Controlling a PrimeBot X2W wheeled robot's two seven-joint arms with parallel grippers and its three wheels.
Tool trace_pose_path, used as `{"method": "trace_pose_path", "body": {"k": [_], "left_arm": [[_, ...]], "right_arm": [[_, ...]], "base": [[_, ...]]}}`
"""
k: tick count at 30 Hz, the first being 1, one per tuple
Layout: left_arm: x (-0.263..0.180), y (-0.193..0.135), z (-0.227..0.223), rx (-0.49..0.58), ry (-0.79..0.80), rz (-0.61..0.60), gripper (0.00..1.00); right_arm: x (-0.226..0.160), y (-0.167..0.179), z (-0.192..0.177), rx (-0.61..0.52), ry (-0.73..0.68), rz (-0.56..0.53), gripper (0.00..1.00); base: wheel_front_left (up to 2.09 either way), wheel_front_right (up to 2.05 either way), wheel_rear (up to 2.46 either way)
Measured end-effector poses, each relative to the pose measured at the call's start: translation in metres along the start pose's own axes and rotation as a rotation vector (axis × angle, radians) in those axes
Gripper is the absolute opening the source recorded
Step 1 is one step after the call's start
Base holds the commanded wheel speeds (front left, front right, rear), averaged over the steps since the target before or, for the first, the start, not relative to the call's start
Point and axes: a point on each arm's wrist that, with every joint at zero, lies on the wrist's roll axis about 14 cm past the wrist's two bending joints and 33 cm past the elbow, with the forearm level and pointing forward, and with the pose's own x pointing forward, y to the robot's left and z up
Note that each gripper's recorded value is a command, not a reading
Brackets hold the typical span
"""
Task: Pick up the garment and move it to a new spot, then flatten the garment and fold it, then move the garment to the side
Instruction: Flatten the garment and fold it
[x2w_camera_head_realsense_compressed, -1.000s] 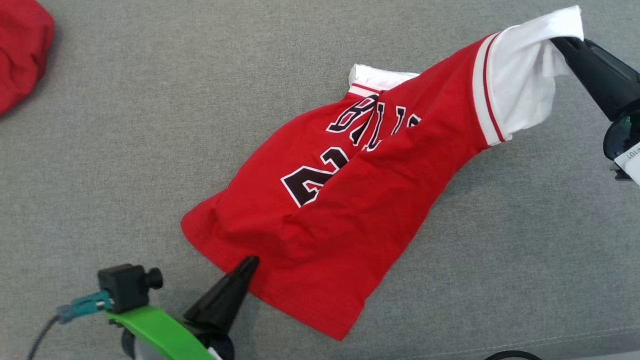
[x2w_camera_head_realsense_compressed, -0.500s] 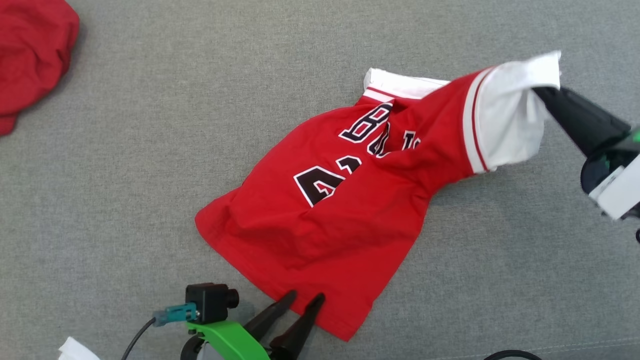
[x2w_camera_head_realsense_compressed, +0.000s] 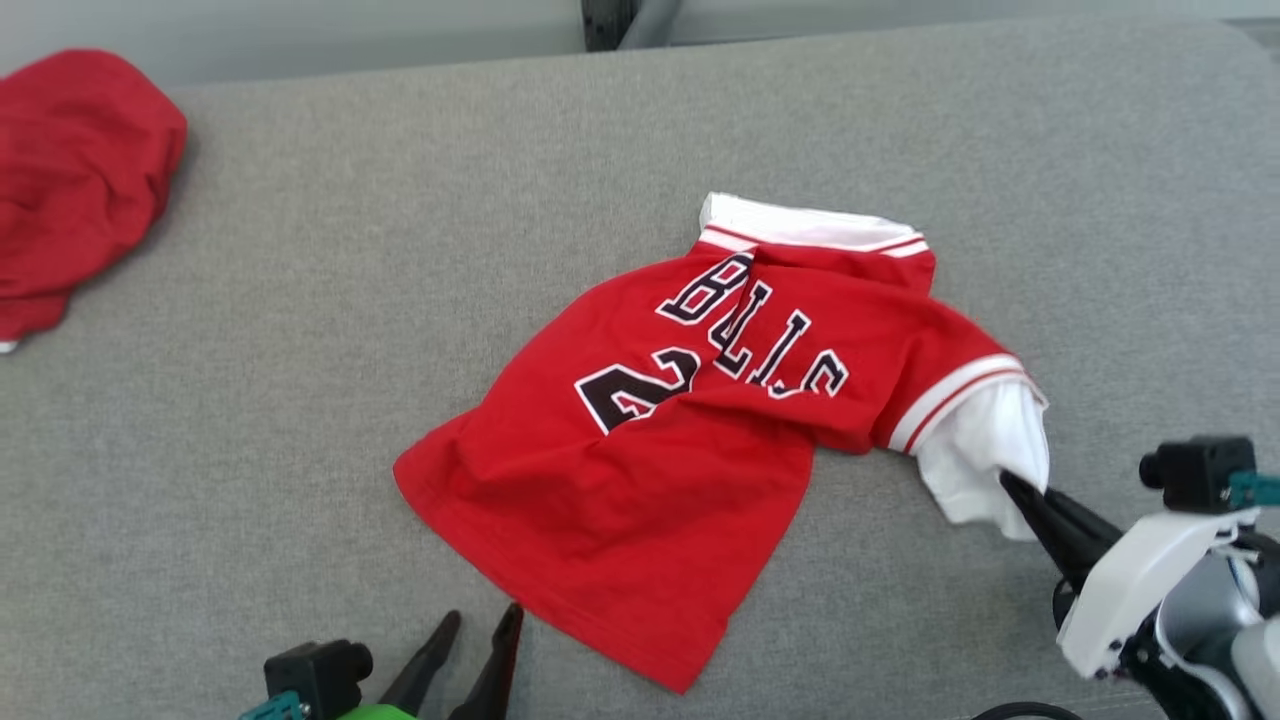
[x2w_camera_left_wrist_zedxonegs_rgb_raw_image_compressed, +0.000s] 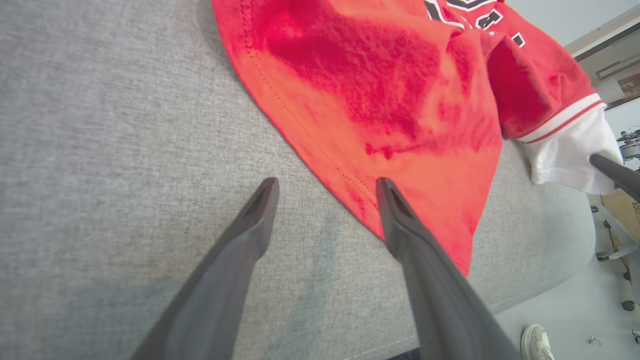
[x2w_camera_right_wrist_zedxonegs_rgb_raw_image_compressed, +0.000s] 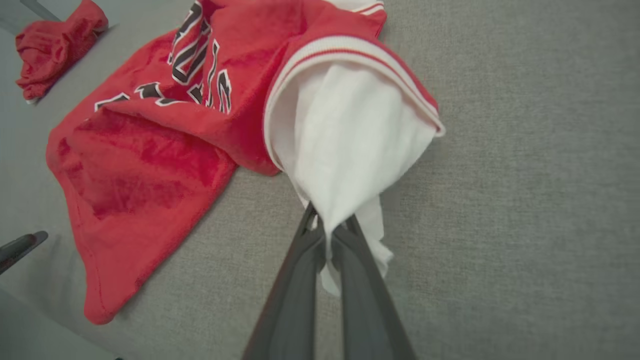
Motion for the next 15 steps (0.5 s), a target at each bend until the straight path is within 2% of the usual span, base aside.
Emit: {"method": "trace_pose_path", "body": {"k": [1, 2, 3, 7, 10, 12, 15], "left_arm": [[-0.002, 0.0, 0.004, 0.011, -0.025, 0.003, 1.0], [-0.005, -0.001, 0.009, 0.018, -0.056, 0.001, 1.0], [-0.008, -0.003, 0.014, 0.028, -0.09, -0.004, 1.0], [-0.018, -0.011, 0.042, 0.062, -0.275, -0.027, 1.0], [-0.025, -0.009, 0.041, 0.114, -0.316, -0.025, 1.0], [-0.03, -0.003, 0.041, 0.127, -0.334, -0.003, 1.0], [-0.038, 0.004, 0.042, 0.202, -0.357, 0.024, 1.0]], "right_arm": [[-0.003, -0.004, -0.005, -0.028, -0.003, -0.017, 0.17], [-0.006, -0.005, -0.005, -0.056, -0.024, -0.027, 0.76], [-0.01, -0.009, -0.003, -0.077, -0.058, -0.045, 1.0], [-0.026, -0.024, 0.015, -0.172, -0.231, -0.126, 1.0], [-0.042, -0.037, 0.029, -0.245, -0.374, -0.2, 1.0], [-0.052, -0.041, 0.024, -0.295, -0.398, -0.238, 1.0], [-0.063, -0.035, 0.018, -0.29, -0.434, -0.269, 1.0]], "base": [[0.0, 0.0, 0.0], [0.0, 0.0, 0.0], [0.0, 0.0, 0.0], [0.0, 0.0, 0.0], [0.0, 0.0, 0.0], [0.0, 0.0, 0.0], [0.0, 0.0, 0.0]]}}
